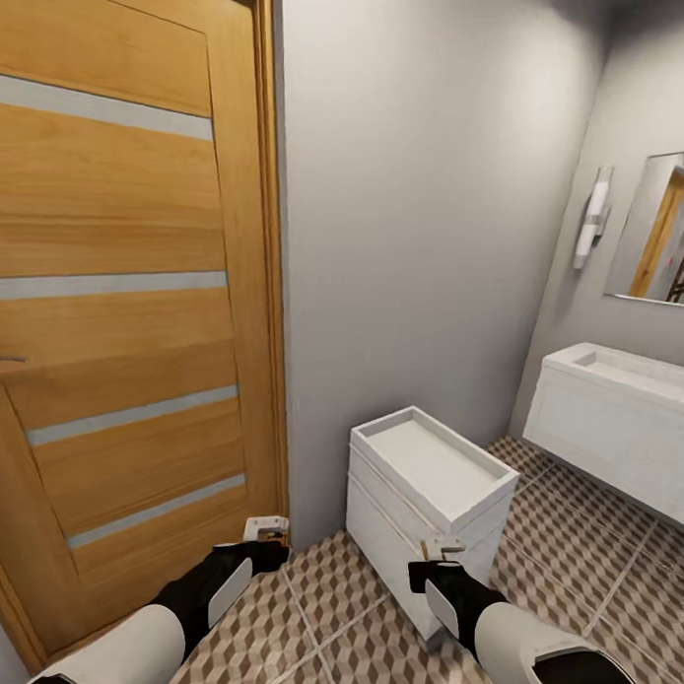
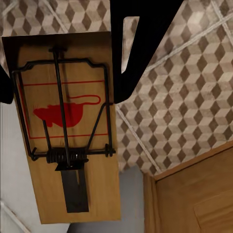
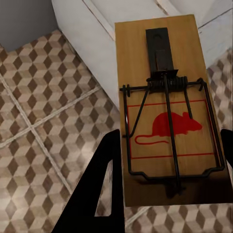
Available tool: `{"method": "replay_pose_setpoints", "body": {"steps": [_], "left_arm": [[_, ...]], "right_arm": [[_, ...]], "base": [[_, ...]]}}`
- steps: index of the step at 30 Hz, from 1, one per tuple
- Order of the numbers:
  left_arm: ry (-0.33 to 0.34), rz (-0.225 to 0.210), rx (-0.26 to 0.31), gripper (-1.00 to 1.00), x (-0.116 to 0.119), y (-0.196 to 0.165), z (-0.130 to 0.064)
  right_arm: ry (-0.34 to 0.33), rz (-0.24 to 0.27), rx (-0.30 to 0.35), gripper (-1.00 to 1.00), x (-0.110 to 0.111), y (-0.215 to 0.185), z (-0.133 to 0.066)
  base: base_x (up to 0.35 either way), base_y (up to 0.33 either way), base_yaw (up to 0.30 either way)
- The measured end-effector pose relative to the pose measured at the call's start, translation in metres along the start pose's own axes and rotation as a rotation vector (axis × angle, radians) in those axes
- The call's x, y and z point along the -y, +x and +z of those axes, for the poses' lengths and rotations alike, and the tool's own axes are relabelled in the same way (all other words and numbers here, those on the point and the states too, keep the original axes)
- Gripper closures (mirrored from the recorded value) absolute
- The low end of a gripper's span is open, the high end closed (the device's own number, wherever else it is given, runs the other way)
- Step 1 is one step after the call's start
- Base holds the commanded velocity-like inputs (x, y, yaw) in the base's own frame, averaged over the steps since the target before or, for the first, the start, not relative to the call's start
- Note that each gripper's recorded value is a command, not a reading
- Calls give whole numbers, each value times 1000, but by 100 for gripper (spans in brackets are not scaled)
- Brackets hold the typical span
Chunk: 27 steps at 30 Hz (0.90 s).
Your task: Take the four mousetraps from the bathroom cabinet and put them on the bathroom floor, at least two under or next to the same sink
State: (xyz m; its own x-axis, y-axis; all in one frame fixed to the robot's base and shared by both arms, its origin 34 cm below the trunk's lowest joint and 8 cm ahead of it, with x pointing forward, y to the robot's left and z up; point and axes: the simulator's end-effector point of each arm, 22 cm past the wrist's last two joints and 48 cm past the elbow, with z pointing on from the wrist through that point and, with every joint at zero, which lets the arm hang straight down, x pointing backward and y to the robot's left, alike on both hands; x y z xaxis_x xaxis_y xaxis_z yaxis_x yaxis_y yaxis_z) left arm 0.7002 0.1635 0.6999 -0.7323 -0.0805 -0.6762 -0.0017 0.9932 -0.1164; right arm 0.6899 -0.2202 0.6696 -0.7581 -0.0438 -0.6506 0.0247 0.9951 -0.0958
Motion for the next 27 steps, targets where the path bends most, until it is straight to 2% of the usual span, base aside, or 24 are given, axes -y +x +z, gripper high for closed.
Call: {"method": "replay_pose_setpoints", "body": {"steps": [16,27], "left_arm": [[0,1,11,100,1,-5,-4],[1,1,13,100,1,-6,-4]], "right_arm": [[1,1,11,100,1,-5,-4],[3,1,13,100,2,-6,-4]], "base": [[0,0,-280],[0,0,-97]]}}
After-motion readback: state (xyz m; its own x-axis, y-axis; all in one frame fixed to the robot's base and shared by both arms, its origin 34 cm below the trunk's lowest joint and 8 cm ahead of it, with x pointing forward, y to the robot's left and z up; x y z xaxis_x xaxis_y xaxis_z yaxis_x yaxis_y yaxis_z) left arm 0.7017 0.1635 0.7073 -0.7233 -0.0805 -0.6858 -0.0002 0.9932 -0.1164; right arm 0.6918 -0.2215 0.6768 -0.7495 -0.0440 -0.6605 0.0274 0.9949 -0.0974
